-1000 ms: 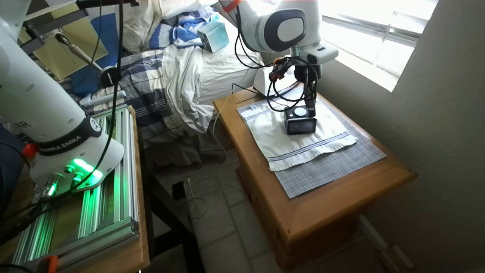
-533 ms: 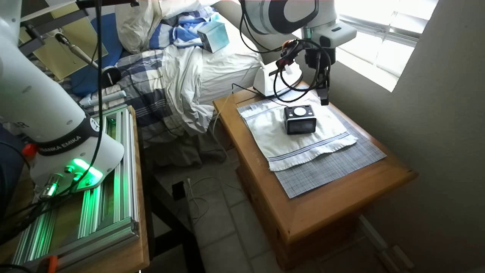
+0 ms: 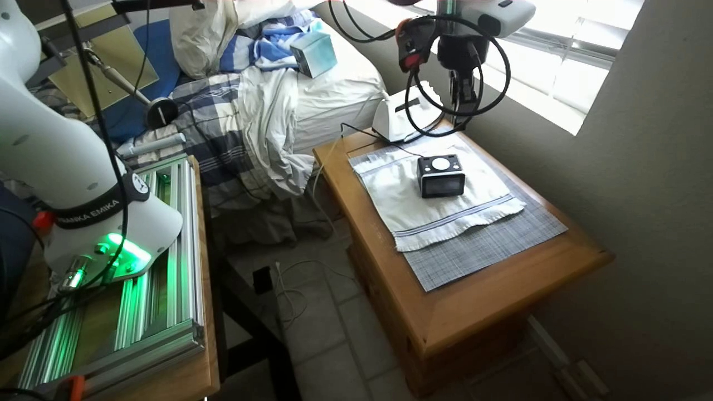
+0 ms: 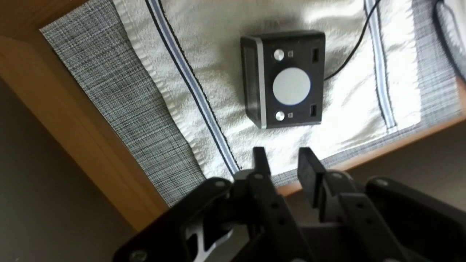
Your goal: Press a button on the alarm clock.
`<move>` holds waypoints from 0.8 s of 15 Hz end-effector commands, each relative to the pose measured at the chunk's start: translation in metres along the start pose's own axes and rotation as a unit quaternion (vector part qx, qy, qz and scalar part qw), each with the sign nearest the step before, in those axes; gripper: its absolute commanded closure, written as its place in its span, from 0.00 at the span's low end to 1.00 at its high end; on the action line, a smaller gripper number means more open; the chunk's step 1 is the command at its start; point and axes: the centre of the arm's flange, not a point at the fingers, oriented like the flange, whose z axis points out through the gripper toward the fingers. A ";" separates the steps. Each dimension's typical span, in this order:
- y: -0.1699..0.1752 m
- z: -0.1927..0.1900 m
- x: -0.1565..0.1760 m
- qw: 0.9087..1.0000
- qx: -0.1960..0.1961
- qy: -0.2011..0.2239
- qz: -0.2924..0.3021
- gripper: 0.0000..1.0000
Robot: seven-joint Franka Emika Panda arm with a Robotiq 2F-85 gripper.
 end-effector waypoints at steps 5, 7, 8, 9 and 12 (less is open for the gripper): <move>0.097 -0.069 -0.055 0.978 0.035 -0.128 -0.164 0.12; 0.085 -0.054 -0.042 0.981 0.031 -0.120 -0.149 0.02; 0.093 -0.061 -0.043 0.980 0.033 -0.122 -0.151 0.17; 0.094 -0.063 -0.043 0.981 0.033 -0.120 -0.149 0.11; 0.086 -0.056 -0.045 0.980 0.032 -0.125 -0.154 0.01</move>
